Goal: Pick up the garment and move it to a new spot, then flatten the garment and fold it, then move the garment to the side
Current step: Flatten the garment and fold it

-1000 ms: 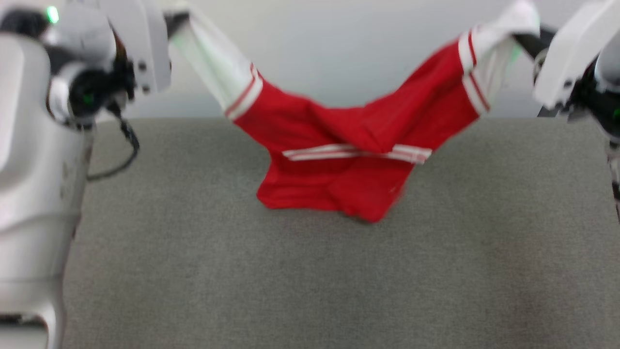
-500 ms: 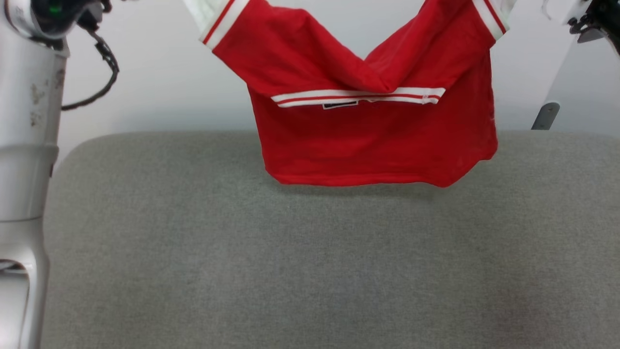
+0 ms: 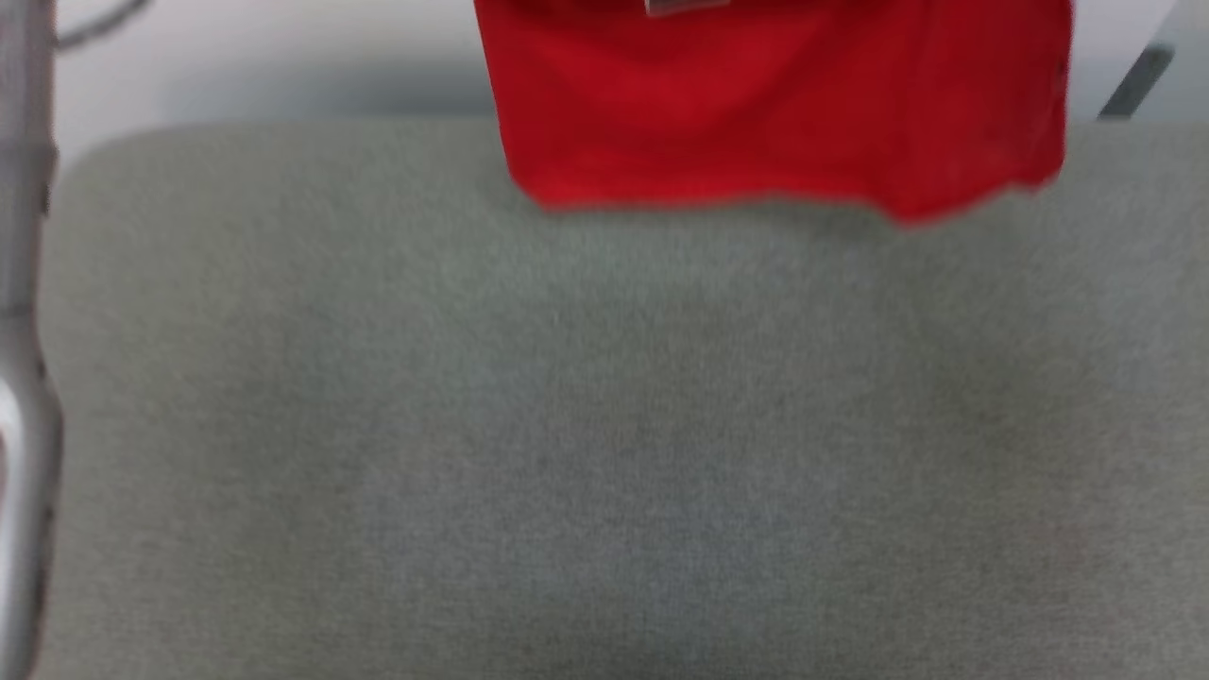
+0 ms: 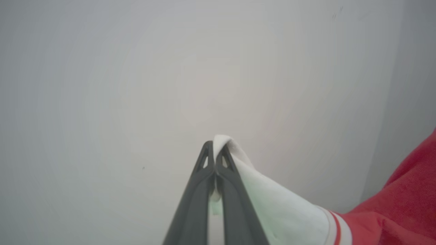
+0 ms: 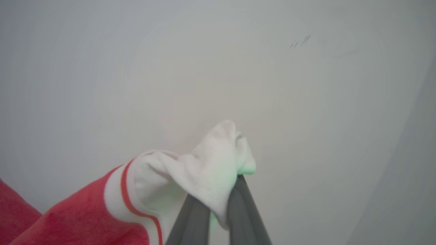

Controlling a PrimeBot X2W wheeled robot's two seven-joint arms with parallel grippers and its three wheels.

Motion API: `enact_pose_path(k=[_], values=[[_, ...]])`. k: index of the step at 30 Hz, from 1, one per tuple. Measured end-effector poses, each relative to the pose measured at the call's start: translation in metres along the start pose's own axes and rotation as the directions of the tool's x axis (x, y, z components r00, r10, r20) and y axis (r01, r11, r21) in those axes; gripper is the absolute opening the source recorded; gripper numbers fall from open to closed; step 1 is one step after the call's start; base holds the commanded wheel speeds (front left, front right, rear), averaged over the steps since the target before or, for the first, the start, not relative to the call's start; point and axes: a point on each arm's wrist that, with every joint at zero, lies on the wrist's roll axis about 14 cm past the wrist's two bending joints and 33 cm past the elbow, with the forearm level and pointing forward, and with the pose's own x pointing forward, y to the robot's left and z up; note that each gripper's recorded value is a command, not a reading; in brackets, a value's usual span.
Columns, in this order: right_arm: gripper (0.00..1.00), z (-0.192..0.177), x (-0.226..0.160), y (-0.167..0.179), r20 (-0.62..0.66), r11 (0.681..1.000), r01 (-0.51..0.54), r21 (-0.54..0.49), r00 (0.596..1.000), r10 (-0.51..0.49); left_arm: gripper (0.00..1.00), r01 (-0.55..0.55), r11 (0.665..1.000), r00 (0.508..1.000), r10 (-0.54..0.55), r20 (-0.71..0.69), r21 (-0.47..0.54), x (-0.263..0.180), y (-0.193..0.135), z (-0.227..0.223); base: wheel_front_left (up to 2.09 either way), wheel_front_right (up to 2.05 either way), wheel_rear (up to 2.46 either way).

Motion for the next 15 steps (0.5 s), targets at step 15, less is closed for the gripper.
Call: enact_pose_path(k=[15], values=[[0.0, -0.183, 0.078, -0.027, 0.027, 0.95, 0.002, -0.313, 1.0, 0.007, 0.0, 0.037, 0.981, 0.945, 0.028, 0.326, -0.189, 0.106, 0.013, -0.109, 0.0, 0.0, 0.0]])
